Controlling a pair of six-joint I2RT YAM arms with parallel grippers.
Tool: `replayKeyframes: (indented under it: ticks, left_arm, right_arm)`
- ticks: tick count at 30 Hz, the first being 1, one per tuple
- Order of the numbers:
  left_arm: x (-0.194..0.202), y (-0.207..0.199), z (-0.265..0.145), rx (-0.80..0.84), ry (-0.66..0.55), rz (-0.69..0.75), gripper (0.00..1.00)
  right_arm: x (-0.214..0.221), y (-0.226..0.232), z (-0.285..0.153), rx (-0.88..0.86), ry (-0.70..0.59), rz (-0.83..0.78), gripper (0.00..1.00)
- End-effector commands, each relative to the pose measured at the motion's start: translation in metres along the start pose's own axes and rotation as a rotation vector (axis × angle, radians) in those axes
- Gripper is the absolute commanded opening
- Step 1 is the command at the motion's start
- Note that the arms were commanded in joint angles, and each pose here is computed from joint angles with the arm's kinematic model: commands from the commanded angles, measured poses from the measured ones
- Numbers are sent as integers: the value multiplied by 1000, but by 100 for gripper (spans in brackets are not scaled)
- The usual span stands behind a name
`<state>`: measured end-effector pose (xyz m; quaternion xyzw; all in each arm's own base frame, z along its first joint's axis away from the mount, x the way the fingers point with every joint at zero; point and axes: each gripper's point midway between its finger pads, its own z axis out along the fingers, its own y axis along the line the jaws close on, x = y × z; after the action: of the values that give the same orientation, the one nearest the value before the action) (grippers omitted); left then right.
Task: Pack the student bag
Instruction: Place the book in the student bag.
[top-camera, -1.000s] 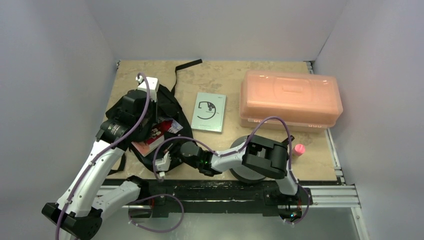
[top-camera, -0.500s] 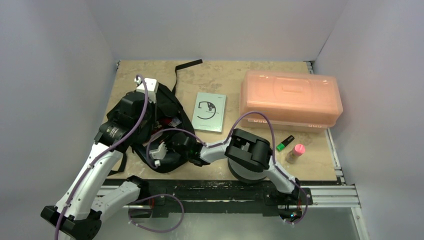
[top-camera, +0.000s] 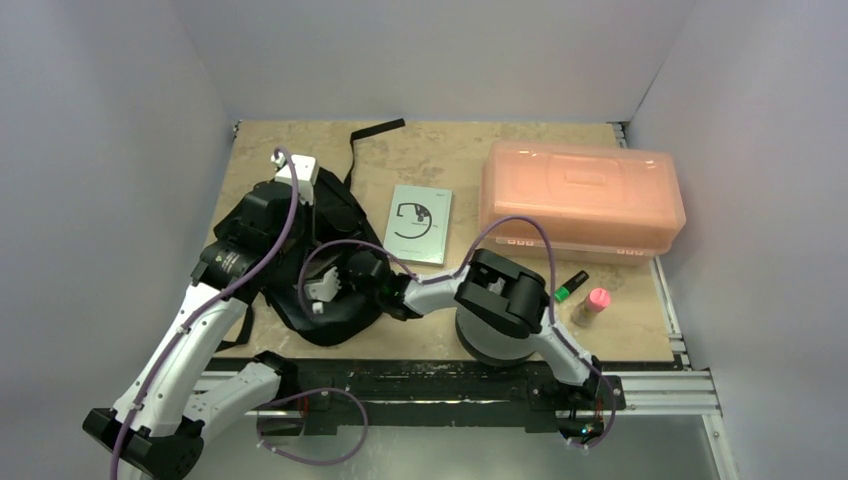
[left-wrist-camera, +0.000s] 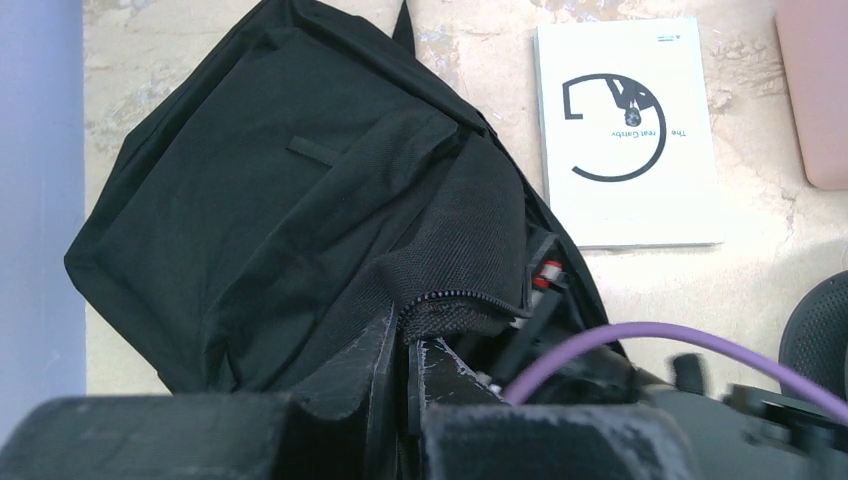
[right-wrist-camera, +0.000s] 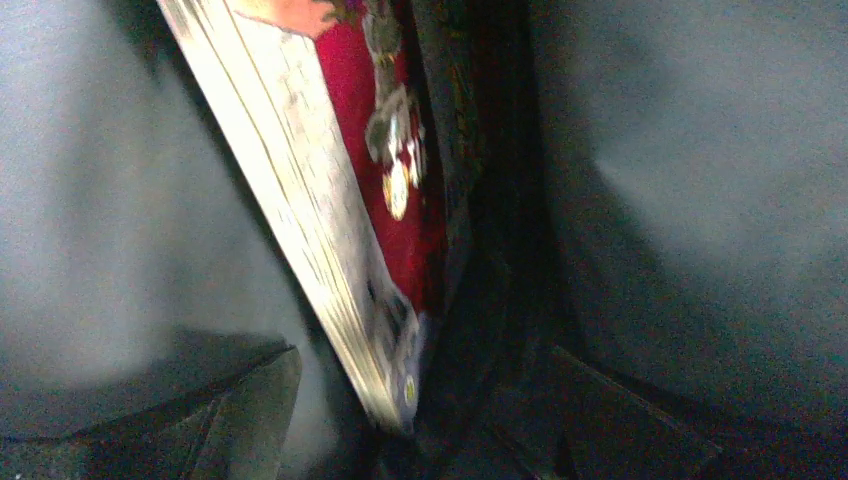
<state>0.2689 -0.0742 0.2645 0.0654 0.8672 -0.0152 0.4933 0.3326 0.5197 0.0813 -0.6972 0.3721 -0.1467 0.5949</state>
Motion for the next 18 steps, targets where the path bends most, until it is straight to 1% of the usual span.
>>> replayKeyframes:
  ticks: [1,4,7,10,12,14,15,17,18]
  left_arm:
    - [-29,-3,-3,19,-105,-38,0]
    - [-29,-3,-2,14,-103,-36,0]
    - [-28,-3,-1,13,-99,-35,0]
    - [-26,-3,0,13,-94,-35,0]
    - [-27,-4,0,19,-94,-37,0]
    - [-27,-6,0,26,-93,-39,0]
    - [-27,-6,-1,28,-94,-41,0]
    - [-28,-6,-1,30,-97,-42,0]
    - [-28,-6,-1,30,-97,-43,0]
  right_arm:
    - [-12,-43,-44,43,-52,179,99]
    - [-26,-44,-65,-6,-115,306,99]
    - [-44,-44,-79,-77,-162,503,99]
    - [-60,-42,-87,-132,-191,769,98]
    - [-73,-35,-86,-178,-194,982,91]
    - [-80,-31,-79,-198,-173,1155,91]
    - [-79,-31,-75,-178,-164,1183,90]
    - [-79,-33,-66,-143,-180,1191,90]
    - [-77,-33,-62,-124,-168,1193,90]
